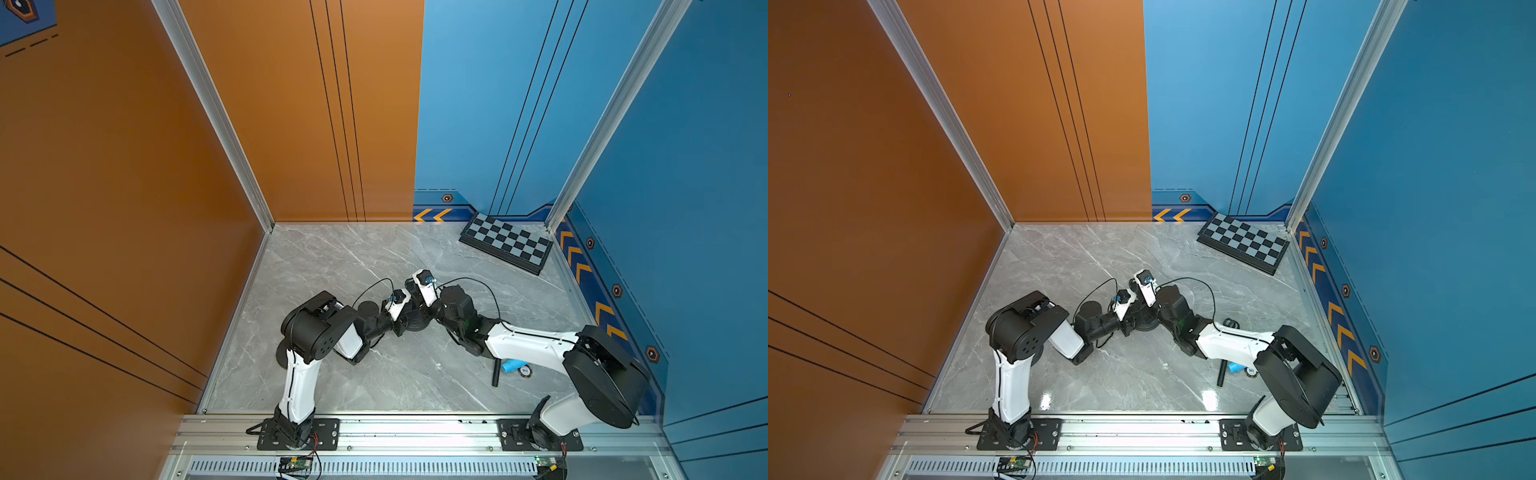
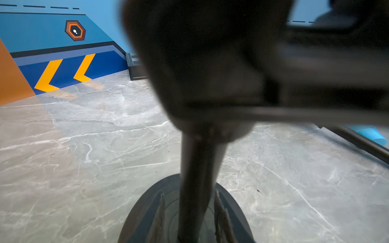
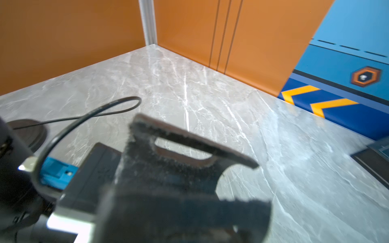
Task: Assemble a microphone stand
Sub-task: Hold the microphone stand pole at the microphone stand base.
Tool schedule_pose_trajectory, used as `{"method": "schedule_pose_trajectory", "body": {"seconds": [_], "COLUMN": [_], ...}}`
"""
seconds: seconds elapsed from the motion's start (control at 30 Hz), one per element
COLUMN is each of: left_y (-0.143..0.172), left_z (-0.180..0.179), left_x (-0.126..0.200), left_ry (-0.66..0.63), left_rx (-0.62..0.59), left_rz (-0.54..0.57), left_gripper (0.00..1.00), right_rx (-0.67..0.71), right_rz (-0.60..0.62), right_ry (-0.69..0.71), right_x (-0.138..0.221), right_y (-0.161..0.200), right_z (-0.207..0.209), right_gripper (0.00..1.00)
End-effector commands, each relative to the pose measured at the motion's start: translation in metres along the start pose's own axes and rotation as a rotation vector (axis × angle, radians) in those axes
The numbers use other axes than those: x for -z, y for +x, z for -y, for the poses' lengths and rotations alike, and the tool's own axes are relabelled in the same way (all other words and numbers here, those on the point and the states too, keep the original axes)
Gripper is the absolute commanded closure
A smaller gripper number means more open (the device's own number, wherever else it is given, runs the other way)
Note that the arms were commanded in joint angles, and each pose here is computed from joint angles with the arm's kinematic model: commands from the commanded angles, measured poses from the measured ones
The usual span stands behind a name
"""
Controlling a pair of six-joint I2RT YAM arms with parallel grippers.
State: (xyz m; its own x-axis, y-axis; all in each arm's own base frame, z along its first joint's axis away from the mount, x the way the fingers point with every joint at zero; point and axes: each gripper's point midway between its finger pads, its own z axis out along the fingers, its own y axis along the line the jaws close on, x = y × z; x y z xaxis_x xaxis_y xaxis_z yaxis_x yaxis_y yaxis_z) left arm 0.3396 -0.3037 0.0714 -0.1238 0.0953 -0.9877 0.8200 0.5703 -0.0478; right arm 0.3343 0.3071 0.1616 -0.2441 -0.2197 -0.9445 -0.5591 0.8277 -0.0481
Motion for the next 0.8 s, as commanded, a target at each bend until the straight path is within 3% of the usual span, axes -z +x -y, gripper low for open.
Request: {"method": "schedule_pose_trajectory", "body": {"seconds": [0.0, 0.07, 0.13, 0.3, 0.37, 0.47, 0.57, 0.77], "left_y": [0.010, 0.010, 0.011, 0.012, 0.014, 0.017, 0.020, 0.028], "left_z": [-0.003, -0.003, -0.003, 0.001, 0.002, 0.003, 0.003, 0.000], "left_x": [-0.001, -0.001, -0.001, -0.001, 0.000, 0.000, 0.000, -0.001], "left_ry": [-0.026, -0.028, -0.029, 0.003, 0.007, 0.014, 0.012, 0.005], "left_rx": [0.006, 0.005, 0.007, -0.001, -0.002, -0.003, 0.000, 0.010], "left_rz": [-0.027, -0.025, -0.028, -0.030, -0.034, -0.041, -0.048, -0.063], "left_gripper": [0.61, 0.62, 0.65, 0.72, 0.73, 0.72, 0.73, 0.72], "right_rx": [-0.047, -0.061, -0.052, 0.008, 0.012, 0.026, 0.048, 0.050], "right_rz": [-0.154, -0.161, -0.151, -0.183, -0.198, -0.173, -0.142, -0.103], "right_ry": [0.228, 0.181, 0.109, -0.268, -0.396, -0.541, -0.536, -0.587], "right_x": [0.003, 0.001, 0.000, 0.001, 0.006, 0.012, 0.008, 0.003], "right_y": [0.056, 0.057, 0.052, 0.038, 0.034, 0.021, 0.012, 0.001], "right_z": [0.032, 0.026, 0.018, -0.016, -0.017, -0.020, -0.011, -0.005], "right_gripper": [1.00, 0.98, 0.87, 0.68, 0.54, 0.62, 0.56, 0.56]}}
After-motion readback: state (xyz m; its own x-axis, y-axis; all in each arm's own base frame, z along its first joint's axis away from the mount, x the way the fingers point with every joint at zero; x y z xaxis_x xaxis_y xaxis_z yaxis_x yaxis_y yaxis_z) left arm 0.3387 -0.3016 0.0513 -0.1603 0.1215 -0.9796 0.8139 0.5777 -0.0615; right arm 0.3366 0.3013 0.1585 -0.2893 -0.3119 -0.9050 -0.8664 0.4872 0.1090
